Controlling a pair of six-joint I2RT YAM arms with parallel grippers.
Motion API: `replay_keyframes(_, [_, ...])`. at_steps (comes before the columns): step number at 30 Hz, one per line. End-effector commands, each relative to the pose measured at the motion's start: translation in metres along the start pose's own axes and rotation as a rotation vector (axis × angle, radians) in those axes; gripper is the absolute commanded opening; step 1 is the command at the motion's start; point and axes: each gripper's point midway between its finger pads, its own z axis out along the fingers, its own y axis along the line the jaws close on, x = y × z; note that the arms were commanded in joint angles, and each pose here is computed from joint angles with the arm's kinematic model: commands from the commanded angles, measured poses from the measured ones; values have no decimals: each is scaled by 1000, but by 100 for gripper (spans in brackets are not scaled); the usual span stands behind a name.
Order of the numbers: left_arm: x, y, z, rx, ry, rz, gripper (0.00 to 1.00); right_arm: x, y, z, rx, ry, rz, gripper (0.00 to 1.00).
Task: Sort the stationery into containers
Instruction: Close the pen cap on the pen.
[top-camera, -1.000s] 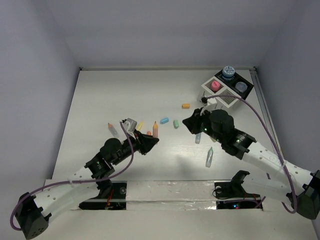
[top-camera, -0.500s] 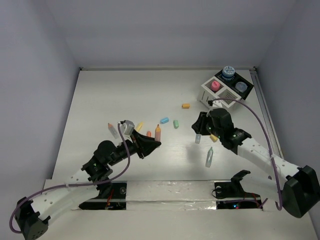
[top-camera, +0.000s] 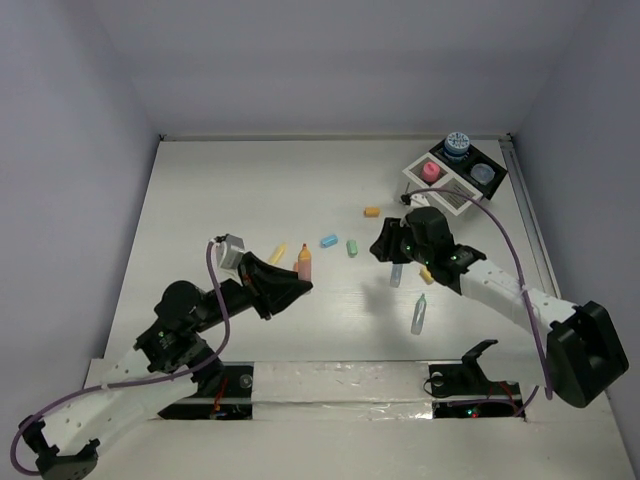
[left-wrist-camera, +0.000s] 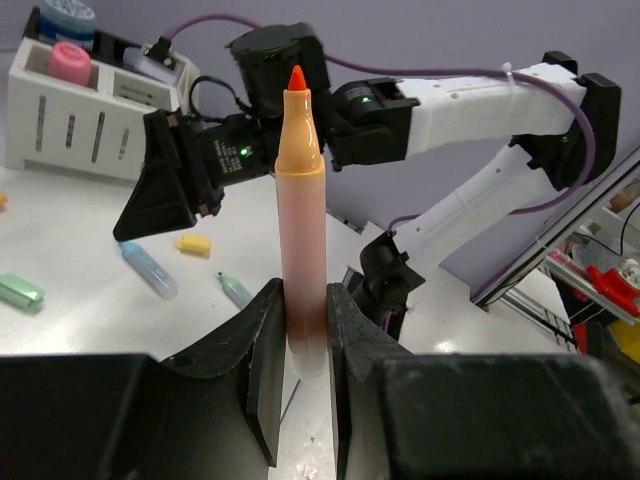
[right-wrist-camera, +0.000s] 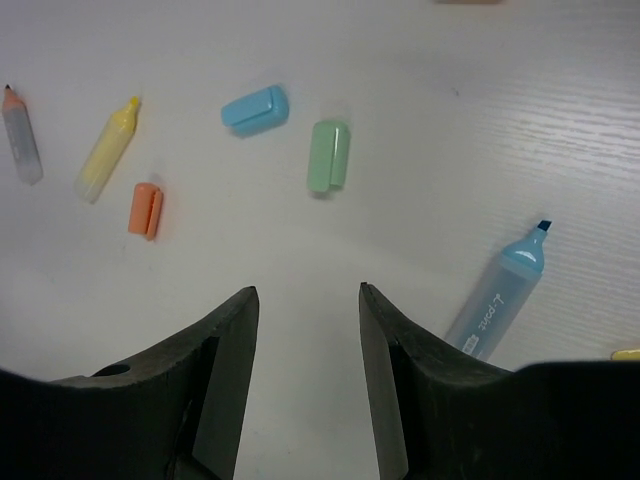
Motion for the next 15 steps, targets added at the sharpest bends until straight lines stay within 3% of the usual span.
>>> replay_keyframes(1, [-16, -12, 0, 9, 20, 53, 0, -37, 4, 5, 31, -99, -15, 51])
replay_keyframes(10, [-22, 10, 12, -109, 119, 192, 0, -61, -3, 25, 79, -125, -12, 56])
replay_keyframes(15, [-23, 29, 19, -164, 117, 220, 0, -70, -18, 49, 88, -114, 63, 67])
